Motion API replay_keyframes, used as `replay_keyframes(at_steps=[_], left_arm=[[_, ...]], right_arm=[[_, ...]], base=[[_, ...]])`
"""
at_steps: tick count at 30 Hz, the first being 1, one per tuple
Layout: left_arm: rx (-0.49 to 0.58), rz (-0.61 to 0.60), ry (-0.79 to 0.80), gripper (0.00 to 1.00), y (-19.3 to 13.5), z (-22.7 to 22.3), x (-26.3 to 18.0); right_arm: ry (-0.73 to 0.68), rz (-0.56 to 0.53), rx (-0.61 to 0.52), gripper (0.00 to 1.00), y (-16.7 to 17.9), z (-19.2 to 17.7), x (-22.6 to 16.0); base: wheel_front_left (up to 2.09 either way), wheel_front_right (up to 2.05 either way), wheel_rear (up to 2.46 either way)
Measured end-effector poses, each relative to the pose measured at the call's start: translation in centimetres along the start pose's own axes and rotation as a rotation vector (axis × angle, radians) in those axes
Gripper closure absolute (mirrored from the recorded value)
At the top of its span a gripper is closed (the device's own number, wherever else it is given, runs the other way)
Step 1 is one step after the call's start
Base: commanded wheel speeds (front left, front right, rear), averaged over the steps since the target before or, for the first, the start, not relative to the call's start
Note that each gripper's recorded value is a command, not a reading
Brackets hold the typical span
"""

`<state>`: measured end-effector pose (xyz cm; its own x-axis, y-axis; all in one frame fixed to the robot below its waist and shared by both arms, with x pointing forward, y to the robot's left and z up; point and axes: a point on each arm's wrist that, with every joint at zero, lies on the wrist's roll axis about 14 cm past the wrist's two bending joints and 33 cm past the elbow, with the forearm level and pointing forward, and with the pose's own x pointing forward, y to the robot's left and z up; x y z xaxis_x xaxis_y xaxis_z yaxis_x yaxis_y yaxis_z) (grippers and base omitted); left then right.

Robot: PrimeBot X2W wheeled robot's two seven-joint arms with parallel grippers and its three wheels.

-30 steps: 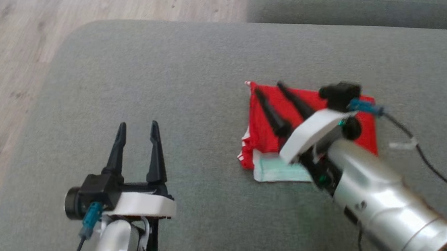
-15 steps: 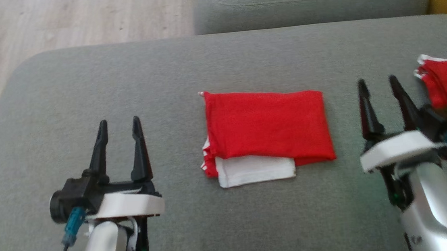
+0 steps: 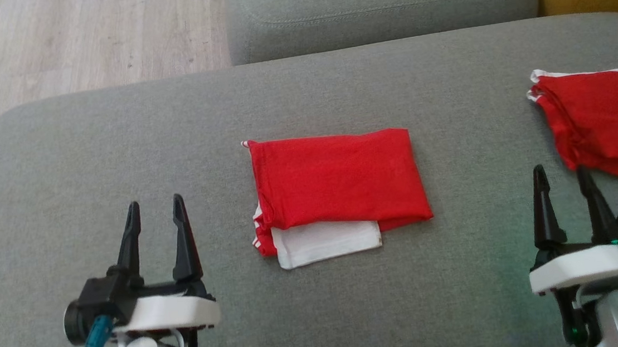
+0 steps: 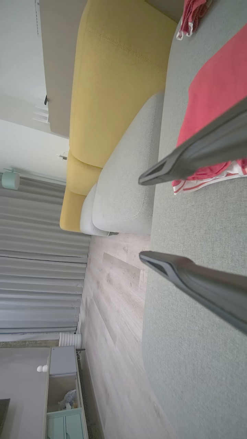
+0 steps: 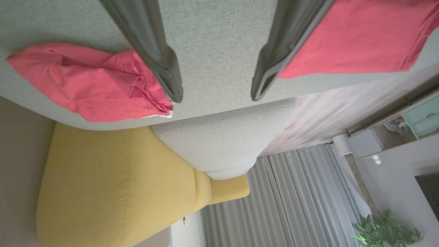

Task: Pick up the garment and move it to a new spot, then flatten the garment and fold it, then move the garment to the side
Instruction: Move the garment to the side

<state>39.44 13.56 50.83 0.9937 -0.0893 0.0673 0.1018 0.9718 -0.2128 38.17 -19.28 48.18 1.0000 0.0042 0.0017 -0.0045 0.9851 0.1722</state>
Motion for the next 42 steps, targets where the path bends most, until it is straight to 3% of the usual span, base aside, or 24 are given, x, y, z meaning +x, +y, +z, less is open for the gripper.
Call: replay_keyframes(at_steps=[11,19,31,36,42], left_arm=[[0.001,-0.009,0.009,0.00,-0.4,-0.3,0.0],[0.009,-0.012,0.045,0.00,-0.3,-1.6,0.5],[0.024,0.029,0.076,0.00,1.7,-2.7,1.6],[0.032,0.054,0.076,0.00,2.6,-2.6,1.6],[0.036,0.063,0.077,0.00,2.9,-2.6,1.3]], right_arm=[[0.000,0.016,0.005,0.00,0.6,0.0,-0.1],[0.043,0.083,-0.014,0.00,2.8,-0.7,3.5],[0.364,0.205,0.100,0.00,8.4,-8.9,7.1],[0.501,0.273,0.076,0.00,10.7,-12.0,6.7],[0.581,0.290,0.025,0.00,10.9,-13.4,6.7]], base=[[0.00,0.00,0.00],[0.00,0.00,0.00],[0.00,0.00,0.00],[0.00,0.00,0.00],[0.00,0.00,0.00]])
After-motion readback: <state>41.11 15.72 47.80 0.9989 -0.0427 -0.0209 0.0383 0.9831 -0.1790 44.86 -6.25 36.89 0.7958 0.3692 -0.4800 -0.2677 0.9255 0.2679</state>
